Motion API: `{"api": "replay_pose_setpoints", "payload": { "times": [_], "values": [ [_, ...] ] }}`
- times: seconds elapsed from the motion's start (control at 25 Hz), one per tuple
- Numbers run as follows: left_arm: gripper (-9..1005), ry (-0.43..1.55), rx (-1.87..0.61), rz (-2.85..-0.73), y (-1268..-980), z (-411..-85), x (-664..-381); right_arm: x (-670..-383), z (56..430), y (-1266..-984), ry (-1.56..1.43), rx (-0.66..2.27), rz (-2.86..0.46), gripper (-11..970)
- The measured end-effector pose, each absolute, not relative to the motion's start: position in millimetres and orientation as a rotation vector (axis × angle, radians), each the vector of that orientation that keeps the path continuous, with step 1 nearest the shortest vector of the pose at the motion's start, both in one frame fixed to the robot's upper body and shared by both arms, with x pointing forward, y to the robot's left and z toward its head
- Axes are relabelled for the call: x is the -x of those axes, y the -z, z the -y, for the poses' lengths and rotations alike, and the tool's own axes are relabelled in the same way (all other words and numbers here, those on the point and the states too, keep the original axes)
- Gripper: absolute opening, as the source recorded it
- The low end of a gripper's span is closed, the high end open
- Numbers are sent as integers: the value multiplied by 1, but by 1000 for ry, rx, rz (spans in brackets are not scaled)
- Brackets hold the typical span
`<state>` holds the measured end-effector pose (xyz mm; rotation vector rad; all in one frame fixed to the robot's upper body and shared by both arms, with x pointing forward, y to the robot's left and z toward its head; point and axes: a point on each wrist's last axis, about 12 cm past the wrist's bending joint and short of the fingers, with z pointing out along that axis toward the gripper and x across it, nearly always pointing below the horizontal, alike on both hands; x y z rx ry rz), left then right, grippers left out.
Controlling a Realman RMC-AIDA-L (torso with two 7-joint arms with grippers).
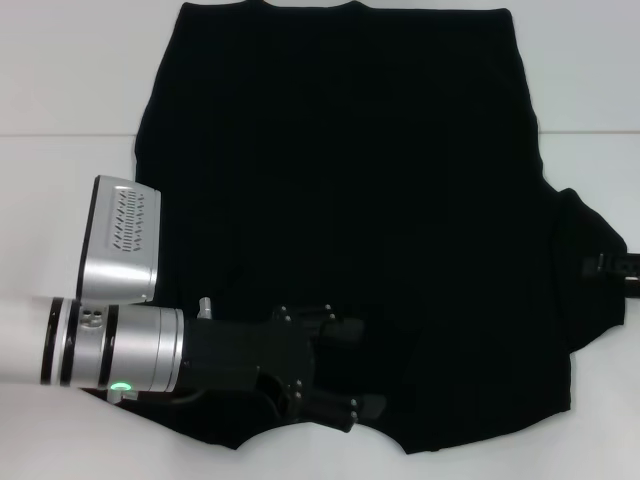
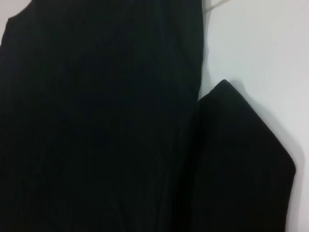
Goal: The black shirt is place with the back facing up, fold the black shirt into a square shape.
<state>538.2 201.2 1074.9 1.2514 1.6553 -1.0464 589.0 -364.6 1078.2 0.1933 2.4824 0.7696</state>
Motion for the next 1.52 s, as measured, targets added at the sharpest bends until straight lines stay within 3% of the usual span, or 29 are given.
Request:
{"api": "replay_pose_setpoints", "payload": {
  "times": [0.56,0.8,1.2,1.52],
  "values": [
    [937,1043,-1251,-1656,-1076,-202,-539,-588,364,-1076,-756,-187,-2491,884],
    [937,1040,-1241,-1652,-1078,-202,-541,-588,366,-1075,-741,-190,-2485,723],
    [937,1037,-1220,-1651,-1078,-205,-542,-588,366,-1075,-741,-200,-2486,227],
    [937,1034,-1222,-1650,-1078,-205,-542,-586,367,-1074,-742,-207,-2489,11]
  ]
}}
